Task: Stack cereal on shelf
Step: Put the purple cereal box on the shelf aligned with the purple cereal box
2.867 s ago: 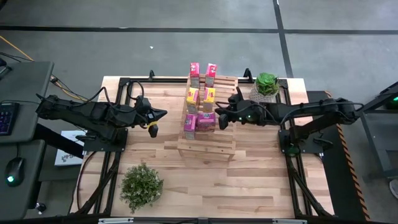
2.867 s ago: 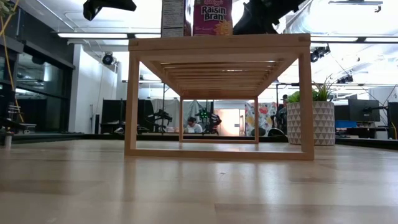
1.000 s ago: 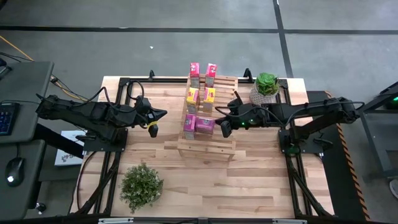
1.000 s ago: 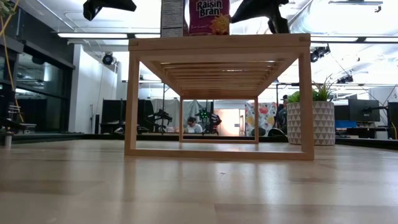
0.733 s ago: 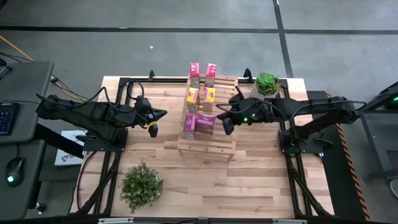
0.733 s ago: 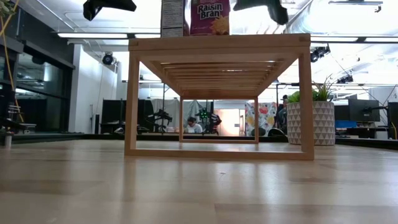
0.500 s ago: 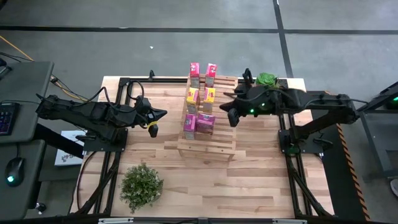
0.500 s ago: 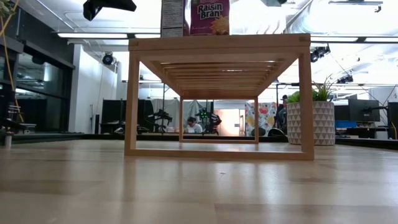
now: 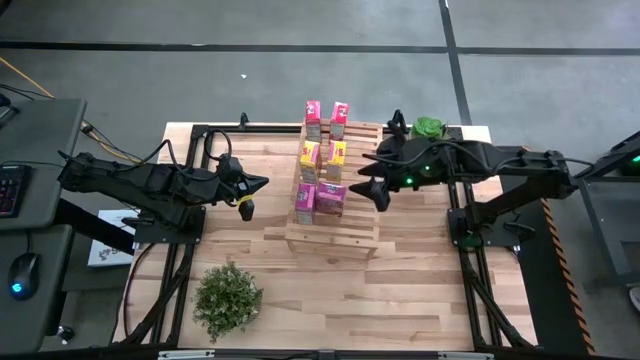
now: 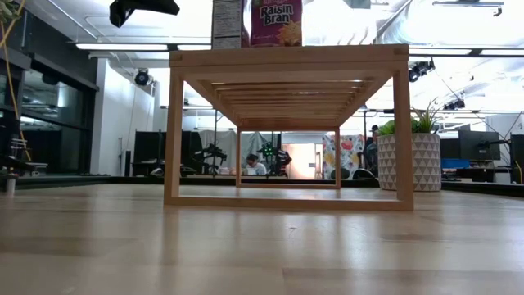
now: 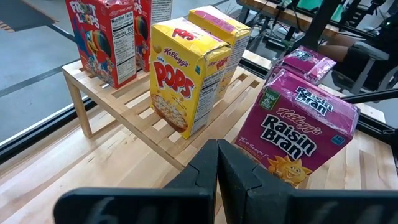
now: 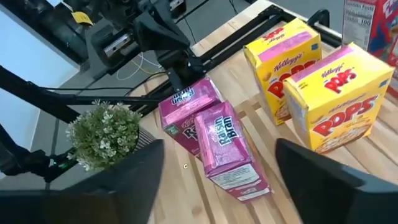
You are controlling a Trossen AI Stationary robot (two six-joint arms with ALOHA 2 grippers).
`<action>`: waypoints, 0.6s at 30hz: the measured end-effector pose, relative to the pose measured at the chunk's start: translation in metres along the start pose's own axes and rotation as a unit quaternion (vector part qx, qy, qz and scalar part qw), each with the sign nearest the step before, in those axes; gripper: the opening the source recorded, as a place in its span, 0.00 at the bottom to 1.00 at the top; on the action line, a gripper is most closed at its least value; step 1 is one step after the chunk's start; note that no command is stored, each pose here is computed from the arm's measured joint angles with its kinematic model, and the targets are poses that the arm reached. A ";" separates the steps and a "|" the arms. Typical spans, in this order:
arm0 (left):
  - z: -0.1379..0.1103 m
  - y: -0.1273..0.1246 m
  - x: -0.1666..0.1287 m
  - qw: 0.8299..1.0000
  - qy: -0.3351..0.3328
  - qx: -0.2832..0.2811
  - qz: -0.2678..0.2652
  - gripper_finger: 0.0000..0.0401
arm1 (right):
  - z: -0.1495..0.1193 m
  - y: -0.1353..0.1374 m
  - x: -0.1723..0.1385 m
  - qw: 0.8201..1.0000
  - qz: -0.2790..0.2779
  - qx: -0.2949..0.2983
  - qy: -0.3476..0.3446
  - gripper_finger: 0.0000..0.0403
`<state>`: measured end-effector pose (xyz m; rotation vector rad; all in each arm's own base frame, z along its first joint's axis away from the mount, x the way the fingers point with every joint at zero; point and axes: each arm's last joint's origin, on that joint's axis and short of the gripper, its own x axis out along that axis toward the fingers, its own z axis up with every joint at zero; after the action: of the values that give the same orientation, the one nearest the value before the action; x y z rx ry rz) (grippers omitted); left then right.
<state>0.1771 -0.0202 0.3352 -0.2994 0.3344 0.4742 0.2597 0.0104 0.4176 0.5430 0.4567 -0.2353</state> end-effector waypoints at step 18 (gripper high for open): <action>0.000 0.000 0.000 1.000 0.000 -0.001 0.000 0.00 | -0.030 0.027 0.048 0.981 -0.058 -0.183 0.019 0.94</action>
<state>0.1771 -0.0201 0.3353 -0.3008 0.3337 0.4743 0.2999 0.0451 0.3839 0.1602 0.5544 -0.2457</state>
